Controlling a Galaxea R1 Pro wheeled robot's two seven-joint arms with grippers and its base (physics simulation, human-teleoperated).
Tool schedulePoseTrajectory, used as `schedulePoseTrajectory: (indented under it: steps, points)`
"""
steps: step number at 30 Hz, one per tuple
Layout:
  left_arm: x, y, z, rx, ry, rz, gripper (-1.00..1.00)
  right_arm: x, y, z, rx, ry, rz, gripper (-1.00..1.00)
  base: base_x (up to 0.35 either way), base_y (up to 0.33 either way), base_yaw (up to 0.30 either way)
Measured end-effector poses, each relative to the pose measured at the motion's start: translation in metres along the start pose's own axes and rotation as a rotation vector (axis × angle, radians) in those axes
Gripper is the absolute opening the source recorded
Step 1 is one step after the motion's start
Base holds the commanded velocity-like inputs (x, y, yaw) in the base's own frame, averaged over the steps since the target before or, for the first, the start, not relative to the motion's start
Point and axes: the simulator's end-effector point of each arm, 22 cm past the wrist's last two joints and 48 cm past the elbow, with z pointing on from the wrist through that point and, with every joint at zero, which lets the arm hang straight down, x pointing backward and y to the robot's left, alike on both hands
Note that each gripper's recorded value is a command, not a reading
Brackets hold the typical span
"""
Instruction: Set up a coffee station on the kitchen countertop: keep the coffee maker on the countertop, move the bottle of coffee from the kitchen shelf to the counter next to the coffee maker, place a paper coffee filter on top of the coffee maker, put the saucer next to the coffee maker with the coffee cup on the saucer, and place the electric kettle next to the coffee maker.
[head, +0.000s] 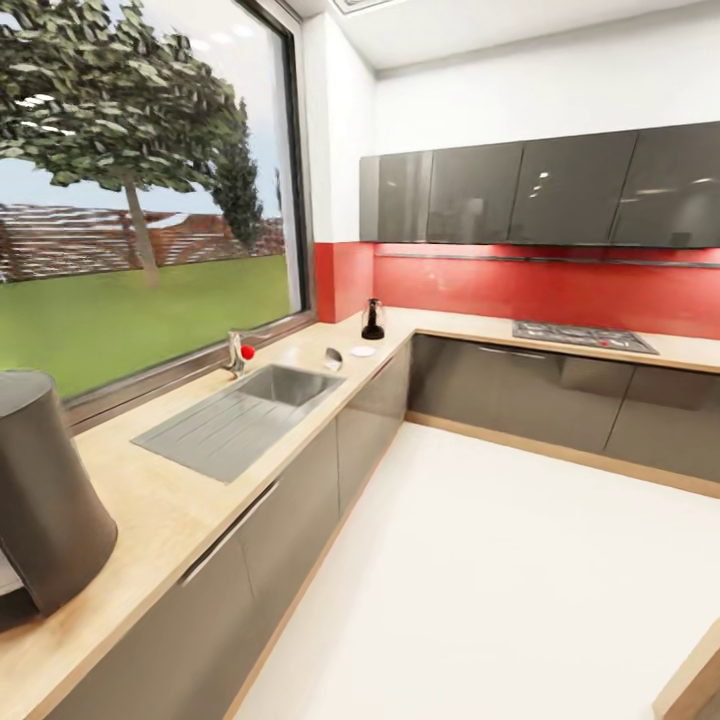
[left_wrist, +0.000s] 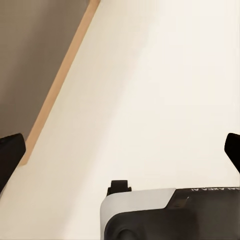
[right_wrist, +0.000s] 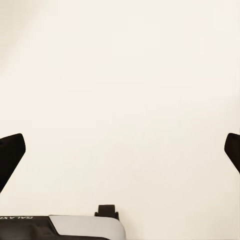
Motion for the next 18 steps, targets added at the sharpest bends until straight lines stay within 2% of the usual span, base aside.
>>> schedulePoseTrajectory:
  steps: [11, 18]
  points:
    - [-0.0005, 0.0, 0.0001, 0.0, -0.001, 0.001, 1.0, 0.0, 0.0006, 0.0, -0.002, 0.0, -0.002, 1.0, 0.303, -0.183, 0.01]
    - [-0.0006, 0.0, 0.0001, 0.0, -0.001, 0.002, 1.0, -0.0001, 0.0007, 0.0001, -0.002, 0.0, -0.002, 1.0, 0.285, -0.206, 0.228]
